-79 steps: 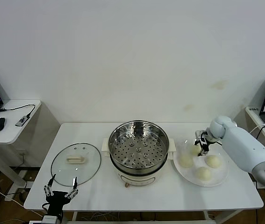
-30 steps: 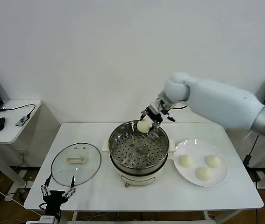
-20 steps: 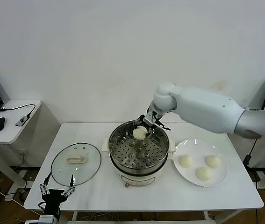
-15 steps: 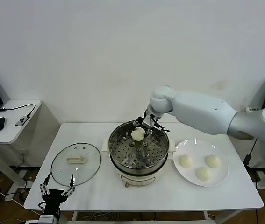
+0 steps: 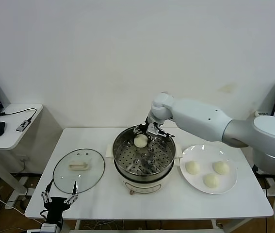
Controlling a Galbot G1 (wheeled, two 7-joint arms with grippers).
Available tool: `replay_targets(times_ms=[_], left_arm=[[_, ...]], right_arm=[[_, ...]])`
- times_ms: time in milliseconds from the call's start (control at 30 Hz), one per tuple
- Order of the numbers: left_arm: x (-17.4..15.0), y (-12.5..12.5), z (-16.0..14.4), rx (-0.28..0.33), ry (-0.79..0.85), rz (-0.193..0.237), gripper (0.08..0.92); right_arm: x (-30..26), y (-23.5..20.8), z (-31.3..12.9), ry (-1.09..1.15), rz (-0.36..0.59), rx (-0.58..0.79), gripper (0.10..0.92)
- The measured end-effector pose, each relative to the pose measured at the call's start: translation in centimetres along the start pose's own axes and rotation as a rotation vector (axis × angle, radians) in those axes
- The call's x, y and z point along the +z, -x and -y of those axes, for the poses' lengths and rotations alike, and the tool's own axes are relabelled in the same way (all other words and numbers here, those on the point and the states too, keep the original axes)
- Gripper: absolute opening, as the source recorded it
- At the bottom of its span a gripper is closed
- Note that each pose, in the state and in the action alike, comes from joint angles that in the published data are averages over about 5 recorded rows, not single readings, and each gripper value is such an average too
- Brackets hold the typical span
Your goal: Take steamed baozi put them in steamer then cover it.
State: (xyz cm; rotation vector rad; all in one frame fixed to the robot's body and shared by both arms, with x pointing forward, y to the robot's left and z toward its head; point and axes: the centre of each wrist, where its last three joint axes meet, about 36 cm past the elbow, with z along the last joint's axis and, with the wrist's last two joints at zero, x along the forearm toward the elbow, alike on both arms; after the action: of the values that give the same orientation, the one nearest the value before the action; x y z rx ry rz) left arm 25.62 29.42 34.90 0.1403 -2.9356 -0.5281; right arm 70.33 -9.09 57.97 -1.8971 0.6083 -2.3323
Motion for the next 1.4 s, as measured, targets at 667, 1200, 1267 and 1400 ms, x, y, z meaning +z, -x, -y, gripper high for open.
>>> replay_targets(times_ms=[667, 1200, 1267, 1400], left_arm=[[-0.9, -0.1, -0.8, 0.007, 0.015, 0.024, 0.823], [-0.4, -0.1, -0.7, 0.016, 0.025, 0.025, 0.823], [-0.3, -0.2, -0.8, 0.015, 0.025, 0.024, 0.823], [-0.2, -0.3, -1.0, 0.011, 0.028, 0.020, 0.823]], right_arm=[[-1.0, -12.7, -5.5, 0.590, -0.069, 0.067, 0.823], [-2.9, -16.4, -19.5, 1.056, -0.165, -0.019, 0.823], [-3.2, -15.9, -20.7, 1.078, -0.165, -0.035, 0.823], [-3.5, -14.3, -22.9, 1.107, -0.160, -0.071, 0.823]])
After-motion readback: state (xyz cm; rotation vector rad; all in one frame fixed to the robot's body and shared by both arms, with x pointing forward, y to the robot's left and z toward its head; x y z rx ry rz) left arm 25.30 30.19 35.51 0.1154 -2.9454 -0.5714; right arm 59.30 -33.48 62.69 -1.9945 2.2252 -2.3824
